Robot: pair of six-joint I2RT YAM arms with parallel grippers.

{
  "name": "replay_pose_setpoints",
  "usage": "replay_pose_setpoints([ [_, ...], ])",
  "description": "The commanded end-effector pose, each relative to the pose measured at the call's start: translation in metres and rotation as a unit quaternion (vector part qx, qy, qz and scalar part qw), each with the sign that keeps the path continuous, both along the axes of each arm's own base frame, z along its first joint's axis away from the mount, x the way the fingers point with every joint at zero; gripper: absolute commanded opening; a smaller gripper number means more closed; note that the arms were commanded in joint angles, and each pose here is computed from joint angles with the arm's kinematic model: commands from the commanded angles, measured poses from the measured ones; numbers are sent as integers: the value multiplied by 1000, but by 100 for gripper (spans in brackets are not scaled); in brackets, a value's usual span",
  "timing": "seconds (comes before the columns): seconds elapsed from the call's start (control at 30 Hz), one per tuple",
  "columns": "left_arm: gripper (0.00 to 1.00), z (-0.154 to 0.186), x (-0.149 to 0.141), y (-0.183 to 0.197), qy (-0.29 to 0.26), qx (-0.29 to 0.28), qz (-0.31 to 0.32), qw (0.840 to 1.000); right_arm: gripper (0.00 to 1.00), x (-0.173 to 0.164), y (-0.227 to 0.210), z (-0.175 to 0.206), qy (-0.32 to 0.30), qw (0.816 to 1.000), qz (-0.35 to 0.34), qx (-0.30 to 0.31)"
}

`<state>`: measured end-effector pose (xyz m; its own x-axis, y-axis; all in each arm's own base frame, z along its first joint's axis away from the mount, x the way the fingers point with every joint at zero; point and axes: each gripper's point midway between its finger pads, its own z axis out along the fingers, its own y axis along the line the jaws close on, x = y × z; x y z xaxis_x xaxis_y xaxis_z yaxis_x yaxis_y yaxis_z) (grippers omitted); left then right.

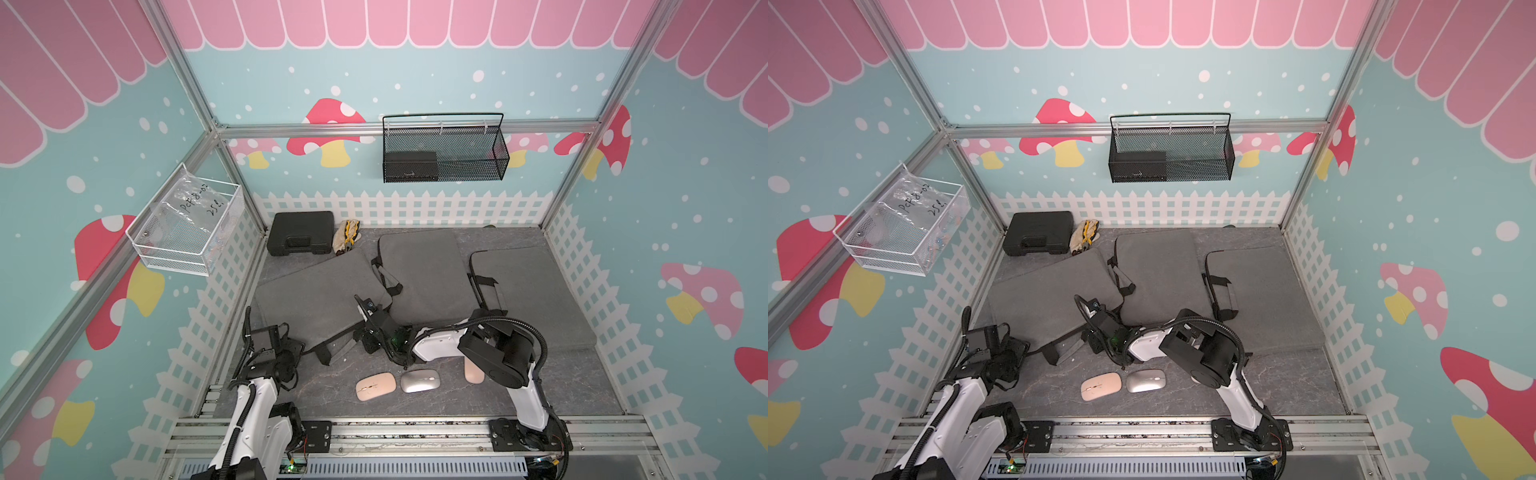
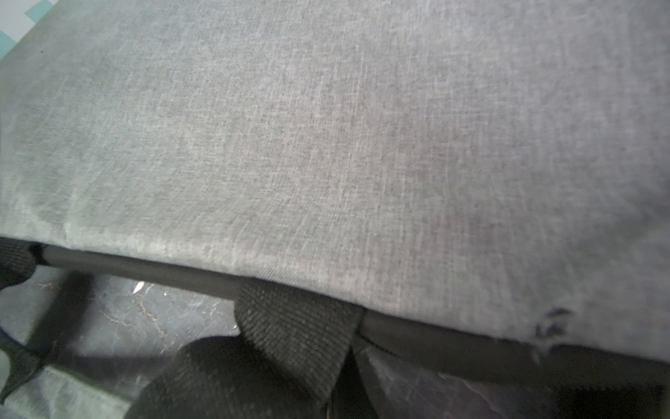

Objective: Put the mouse into the laptop bag
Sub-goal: Unzip the zipper on the zippered laptop bag.

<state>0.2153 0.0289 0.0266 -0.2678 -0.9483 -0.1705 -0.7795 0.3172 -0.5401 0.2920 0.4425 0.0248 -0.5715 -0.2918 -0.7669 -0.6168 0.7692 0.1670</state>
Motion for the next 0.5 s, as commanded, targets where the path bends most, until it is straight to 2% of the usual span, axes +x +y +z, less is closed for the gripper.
replay_pose_setpoints([
  [0.0,34,-4,5,-11,-14,-34,-12,999,0,-7,12,-11,8,1000,15,-9],
  [0.07,18,-5,4,-14,-12,-41,-15,999,0,-18,26,-13,12,999,31,-4],
  [0.2,2,-5,2,-18,-16,-51,-15,998,0,-47,62,-19,19,997,71,-3],
  [0.33,0,1,-5,-18,-15,-47,-8,999,0,-74,98,-26,25,994,109,-1],
  [0.47,0,7,-28,-8,5,-22,36,999,0,-69,109,-30,26,994,109,-7],
])
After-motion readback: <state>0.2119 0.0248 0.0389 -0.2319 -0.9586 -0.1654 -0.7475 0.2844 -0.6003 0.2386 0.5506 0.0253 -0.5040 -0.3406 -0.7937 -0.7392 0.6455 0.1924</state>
